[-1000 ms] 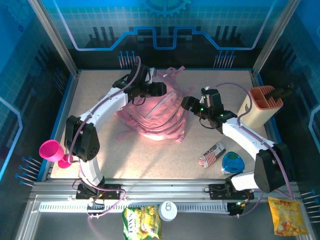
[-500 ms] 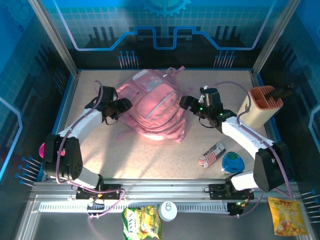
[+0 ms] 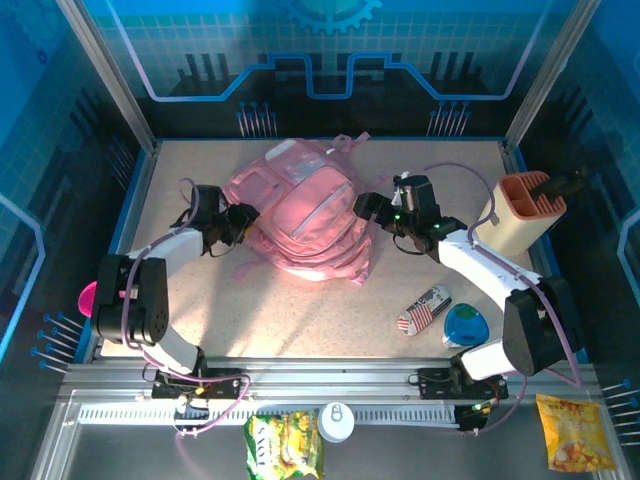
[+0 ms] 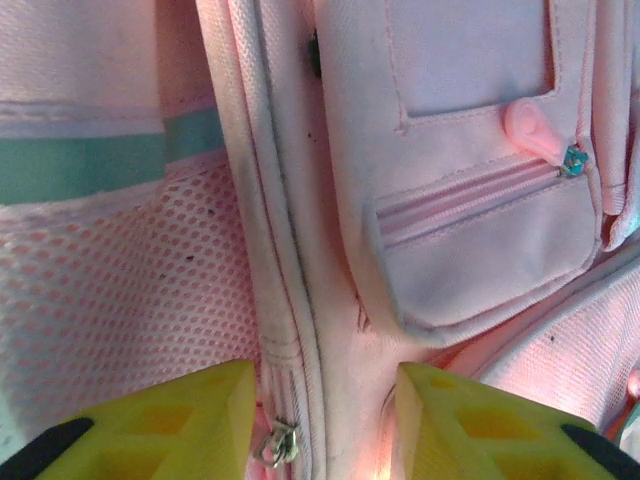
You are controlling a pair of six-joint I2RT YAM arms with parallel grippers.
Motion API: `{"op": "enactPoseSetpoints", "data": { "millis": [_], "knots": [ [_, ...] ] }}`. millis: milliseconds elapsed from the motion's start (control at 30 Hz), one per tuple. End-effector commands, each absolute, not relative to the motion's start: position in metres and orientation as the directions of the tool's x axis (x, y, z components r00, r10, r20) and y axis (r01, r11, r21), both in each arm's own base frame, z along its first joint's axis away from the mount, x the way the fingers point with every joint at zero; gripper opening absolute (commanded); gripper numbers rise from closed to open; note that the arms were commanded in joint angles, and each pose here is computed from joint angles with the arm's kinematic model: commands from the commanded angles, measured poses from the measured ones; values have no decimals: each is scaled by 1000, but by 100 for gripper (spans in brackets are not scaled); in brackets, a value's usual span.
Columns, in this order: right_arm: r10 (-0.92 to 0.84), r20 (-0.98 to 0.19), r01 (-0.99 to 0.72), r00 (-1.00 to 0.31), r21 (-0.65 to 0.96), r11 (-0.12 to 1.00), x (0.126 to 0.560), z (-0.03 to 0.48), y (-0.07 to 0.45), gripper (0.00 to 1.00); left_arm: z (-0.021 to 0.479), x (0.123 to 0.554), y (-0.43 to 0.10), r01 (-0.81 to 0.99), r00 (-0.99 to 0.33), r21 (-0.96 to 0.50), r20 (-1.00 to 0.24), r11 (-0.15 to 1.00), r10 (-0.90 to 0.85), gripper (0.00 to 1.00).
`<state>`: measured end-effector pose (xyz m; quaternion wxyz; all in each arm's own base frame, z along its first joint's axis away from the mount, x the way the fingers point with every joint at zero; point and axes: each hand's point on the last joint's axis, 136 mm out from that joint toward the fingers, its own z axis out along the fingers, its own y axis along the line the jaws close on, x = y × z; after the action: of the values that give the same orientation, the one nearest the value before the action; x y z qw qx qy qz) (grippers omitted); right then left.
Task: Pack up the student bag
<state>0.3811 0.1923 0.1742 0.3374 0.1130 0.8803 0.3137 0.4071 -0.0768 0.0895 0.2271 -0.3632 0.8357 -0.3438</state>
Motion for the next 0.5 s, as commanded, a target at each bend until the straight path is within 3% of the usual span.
{"op": "enactPoseSetpoints", "data": {
  "millis": [0, 467],
  "knots": [
    [417, -526, -32, -741, 648, 761, 385, 183, 200, 86, 88, 417, -82, -432, -635, -782, -89, 449, -767, 38],
    [410, -478, -34, -777, 681, 731, 386, 172, 215, 86, 67, 422, -92, -435, -657, -800, -30, 412, -753, 33]
  ]
}}
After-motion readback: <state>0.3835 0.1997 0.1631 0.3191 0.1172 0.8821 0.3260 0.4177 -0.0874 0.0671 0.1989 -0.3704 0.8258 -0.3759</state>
